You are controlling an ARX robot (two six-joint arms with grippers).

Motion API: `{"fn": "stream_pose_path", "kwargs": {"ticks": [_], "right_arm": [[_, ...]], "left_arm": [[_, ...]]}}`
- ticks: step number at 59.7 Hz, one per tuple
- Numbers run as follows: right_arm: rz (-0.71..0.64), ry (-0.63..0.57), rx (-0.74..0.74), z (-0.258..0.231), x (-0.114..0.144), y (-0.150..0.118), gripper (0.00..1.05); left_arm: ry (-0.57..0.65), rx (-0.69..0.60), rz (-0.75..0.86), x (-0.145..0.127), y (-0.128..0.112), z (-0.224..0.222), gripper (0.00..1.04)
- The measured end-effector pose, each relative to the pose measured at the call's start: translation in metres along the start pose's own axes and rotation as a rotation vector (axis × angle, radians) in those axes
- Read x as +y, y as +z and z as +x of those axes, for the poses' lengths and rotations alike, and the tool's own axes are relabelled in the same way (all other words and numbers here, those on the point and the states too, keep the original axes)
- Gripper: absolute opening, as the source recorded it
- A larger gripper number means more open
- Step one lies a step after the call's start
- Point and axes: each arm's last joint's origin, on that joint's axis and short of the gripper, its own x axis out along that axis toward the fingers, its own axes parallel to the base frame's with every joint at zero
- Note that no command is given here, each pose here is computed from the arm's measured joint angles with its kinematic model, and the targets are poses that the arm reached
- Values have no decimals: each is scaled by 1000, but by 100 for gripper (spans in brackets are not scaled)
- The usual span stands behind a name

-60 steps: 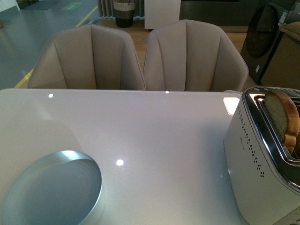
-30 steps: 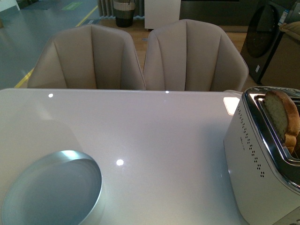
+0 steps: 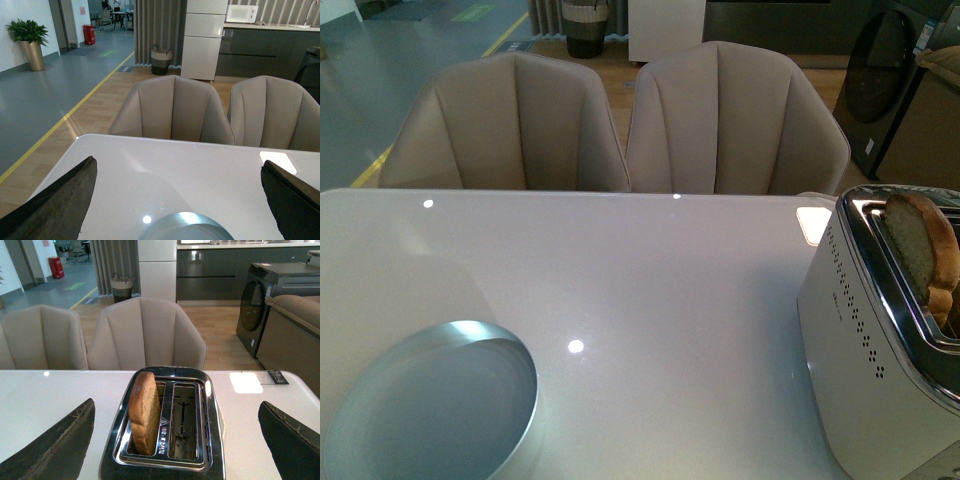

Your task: Left arm holds plate, right arm toasts bread

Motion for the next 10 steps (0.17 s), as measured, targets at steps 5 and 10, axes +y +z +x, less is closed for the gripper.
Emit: {"fn": "stream_pose_path", "kwargs": {"ticks": [5,10], "right_arm": [[0,0,0,0,0,0,96],[0,0,0,0,0,0,96]], "left_arm": [[0,0,0,0,0,0,98],[0,0,0,0,0,0,98]]}}
